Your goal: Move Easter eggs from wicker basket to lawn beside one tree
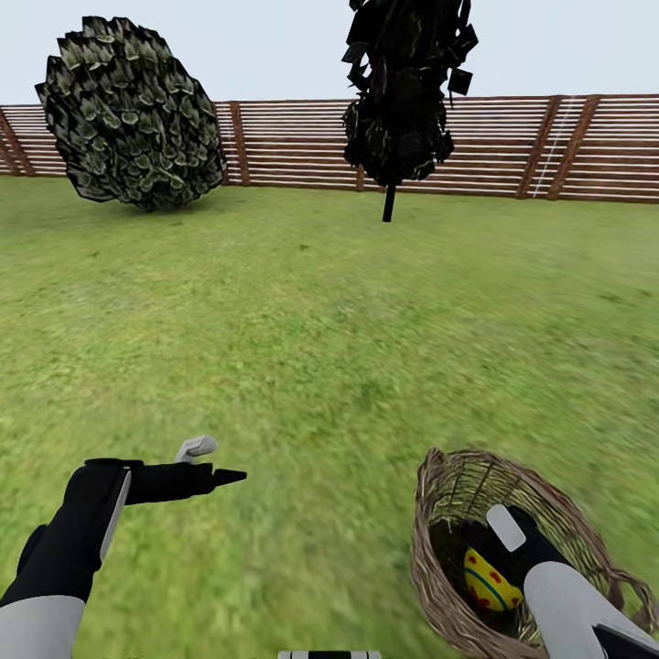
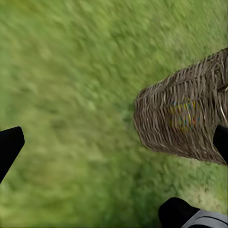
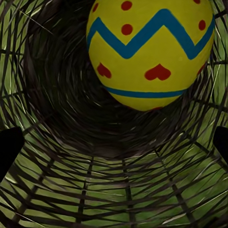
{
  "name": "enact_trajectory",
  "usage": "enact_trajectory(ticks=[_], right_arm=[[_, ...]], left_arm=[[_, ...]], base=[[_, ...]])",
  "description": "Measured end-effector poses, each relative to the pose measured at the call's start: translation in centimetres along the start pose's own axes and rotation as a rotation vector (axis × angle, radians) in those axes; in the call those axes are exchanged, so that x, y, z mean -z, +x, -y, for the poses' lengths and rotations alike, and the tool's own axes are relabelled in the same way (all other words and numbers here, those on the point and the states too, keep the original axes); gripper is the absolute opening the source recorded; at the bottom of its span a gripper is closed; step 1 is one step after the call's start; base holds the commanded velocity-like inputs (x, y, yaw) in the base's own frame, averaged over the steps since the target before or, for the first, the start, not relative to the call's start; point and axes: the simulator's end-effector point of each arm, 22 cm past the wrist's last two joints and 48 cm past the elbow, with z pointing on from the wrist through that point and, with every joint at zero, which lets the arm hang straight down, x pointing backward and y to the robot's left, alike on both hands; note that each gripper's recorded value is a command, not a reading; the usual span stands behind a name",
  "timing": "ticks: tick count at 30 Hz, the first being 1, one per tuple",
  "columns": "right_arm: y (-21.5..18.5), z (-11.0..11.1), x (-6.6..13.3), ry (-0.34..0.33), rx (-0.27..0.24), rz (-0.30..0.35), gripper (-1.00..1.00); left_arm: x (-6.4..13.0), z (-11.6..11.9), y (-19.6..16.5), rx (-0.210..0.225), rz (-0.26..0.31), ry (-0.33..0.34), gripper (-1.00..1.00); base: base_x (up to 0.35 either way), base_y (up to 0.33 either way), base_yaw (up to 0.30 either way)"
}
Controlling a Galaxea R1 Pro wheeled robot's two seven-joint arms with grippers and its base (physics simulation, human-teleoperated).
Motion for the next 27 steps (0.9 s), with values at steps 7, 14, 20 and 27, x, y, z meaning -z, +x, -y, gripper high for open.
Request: enact_trajectory(ticks=[7, 14, 20, 27], right_arm=[[0.2, 0.3, -0.5, 0.011, 0.003, -0.004, 1.0], [0.5, 0.6, -0.9, 0.02, 0.006, -0.011, 1.0], [0.8, 0.8, -1.3, 0.027, 0.007, -0.018, 1.0], [1.1, 1.1, -1.8, 0.037, 0.009, -0.024, 1.0]], left_arm=[[-0.4, -0.3, 0.4, 0.007, -0.009, -0.001, 1.0], [-0.7, -0.7, 0.7, 0.015, -0.019, -0.003, 1.0], [-1.1, -1.0, 1.0, 0.021, -0.026, -0.003, 1.0], [-1.4, -1.3, 1.3, 0.027, -0.034, -0.004, 1.0]], base=[[0.058, -0.04, 0.0], [0.012, -0.012, 0.0], [0.001, -0.001, -0.052], [0.0, 0.0, -0.11]])
